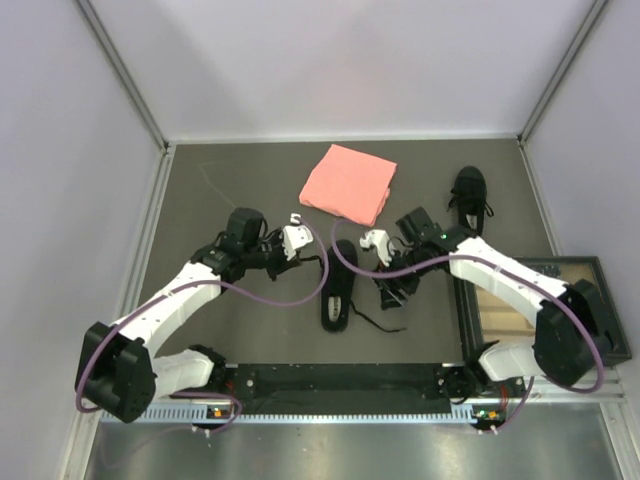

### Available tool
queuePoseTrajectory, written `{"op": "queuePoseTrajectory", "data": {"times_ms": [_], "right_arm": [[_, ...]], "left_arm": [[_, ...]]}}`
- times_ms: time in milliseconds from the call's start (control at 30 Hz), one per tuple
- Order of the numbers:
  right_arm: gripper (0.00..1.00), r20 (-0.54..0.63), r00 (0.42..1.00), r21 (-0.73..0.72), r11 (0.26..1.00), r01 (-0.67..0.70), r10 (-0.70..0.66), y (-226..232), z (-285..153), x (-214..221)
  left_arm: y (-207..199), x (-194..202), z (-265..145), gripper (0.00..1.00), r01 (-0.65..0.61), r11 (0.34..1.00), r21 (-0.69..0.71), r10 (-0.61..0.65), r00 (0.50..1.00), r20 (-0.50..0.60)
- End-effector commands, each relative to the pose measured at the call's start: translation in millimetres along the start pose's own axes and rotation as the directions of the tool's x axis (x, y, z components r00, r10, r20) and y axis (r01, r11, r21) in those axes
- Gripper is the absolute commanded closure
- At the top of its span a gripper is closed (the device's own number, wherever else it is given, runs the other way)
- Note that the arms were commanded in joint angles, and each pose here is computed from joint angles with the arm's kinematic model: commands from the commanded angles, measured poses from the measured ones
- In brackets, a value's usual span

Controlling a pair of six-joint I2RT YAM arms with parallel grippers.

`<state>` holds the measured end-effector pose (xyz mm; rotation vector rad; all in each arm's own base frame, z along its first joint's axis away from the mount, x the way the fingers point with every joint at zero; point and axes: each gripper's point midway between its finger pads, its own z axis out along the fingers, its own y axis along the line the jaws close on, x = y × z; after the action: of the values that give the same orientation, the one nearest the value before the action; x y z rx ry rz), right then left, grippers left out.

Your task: Tie the shoes

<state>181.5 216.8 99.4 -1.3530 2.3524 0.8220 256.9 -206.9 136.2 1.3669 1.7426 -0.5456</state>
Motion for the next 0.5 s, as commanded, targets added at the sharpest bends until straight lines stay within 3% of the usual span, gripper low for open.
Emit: {"op": "queuePoseTrajectory", "data": {"times_ms": [0, 267, 467], "right_arm": [[0.41, -0.017, 0.987, 0.119, 0.980, 0.162, -0.161, -14.8, -2.5, 18.7], [0.45, -0.135, 0.938, 0.052, 0.943, 0.328, -0.319, 16.2, 27.9, 51.6], [0.47, -0.226, 0.924, 0.101, 0.936, 0.337, -0.308, 1.6, 49.6, 61.1]], "left_arm": [[-3.8, -4.1, -1.0, 1.00, 0.207, 0.978, -0.017, -0.206, 0.978, 0.044], [-4.0, 3.2, 1.0, 1.00, 0.384, 0.922, -0.046, -0.382, 0.923, 0.047], [-2.5, 1.1, 0.1, 1.00, 0.436, 0.899, -0.047, -0.433, 0.899, 0.059]]}}
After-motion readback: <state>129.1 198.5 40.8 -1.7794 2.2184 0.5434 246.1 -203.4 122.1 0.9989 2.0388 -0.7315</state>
